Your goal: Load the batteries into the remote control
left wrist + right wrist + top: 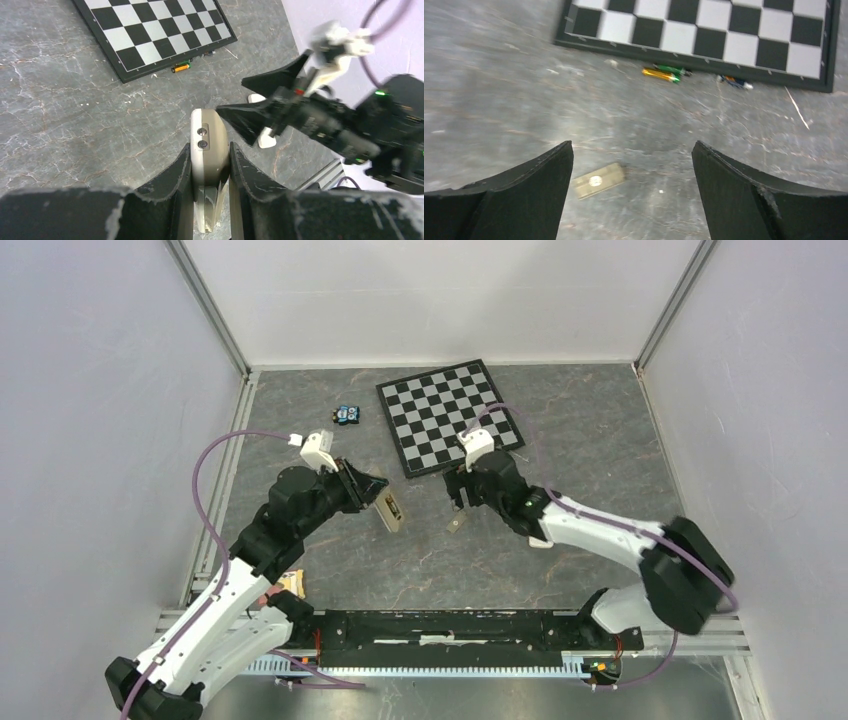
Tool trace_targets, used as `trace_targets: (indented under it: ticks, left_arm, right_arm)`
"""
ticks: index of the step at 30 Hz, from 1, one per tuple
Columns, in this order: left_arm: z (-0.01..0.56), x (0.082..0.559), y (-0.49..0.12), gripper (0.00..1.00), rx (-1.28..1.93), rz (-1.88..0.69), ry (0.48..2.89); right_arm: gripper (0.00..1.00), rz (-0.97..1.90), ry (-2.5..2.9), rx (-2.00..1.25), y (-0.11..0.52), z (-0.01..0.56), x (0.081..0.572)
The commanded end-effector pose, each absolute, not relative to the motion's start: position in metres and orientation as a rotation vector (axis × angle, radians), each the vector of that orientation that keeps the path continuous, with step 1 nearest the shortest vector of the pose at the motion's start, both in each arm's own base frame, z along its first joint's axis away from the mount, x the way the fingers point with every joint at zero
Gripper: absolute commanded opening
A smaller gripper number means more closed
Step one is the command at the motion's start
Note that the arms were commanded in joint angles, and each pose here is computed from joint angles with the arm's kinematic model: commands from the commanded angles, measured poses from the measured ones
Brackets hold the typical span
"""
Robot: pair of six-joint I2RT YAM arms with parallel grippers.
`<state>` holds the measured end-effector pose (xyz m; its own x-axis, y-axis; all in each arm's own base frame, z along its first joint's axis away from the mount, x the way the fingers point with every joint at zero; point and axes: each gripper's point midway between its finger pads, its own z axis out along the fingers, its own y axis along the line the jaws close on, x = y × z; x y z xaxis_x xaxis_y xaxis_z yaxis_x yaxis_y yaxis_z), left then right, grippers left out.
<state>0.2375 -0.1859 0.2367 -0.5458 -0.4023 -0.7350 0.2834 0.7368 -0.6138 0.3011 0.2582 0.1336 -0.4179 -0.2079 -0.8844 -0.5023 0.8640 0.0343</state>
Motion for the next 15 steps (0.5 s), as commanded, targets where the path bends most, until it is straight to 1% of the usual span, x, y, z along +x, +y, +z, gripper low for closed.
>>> trace_targets:
  ticks: [1,4,8,12,15]
  left_arm:
    - [0.242,0.243,-0.175,0.02,-0.085,-0.813,1.917]
    - [0.241,0.243,-0.174,0.02,-0.081,-0.807,1.921]
    - [0.240,0.243,-0.174,0.02,-0.075,-0.799,1.923]
    - [0.241,0.245,-0.174,0.02,-0.072,-0.797,1.921]
    - [0.242,0.246,-0.176,0.02,-0.069,-0.806,1.920]
  right_arm:
    - [0.93,0.111,2.065,-0.447,0.246,0.118,0.338]
    - [0.94,0.099,2.114,-0.465,0.261,0.094,0.350]
    - [0.94,0.114,2.151,-0.450,0.273,0.079,0.368]
    - [0.94,0.119,2.196,-0.371,0.272,0.068,0.384]
    - [0.94,0.128,2.235,-0.368,0.270,0.057,0.387]
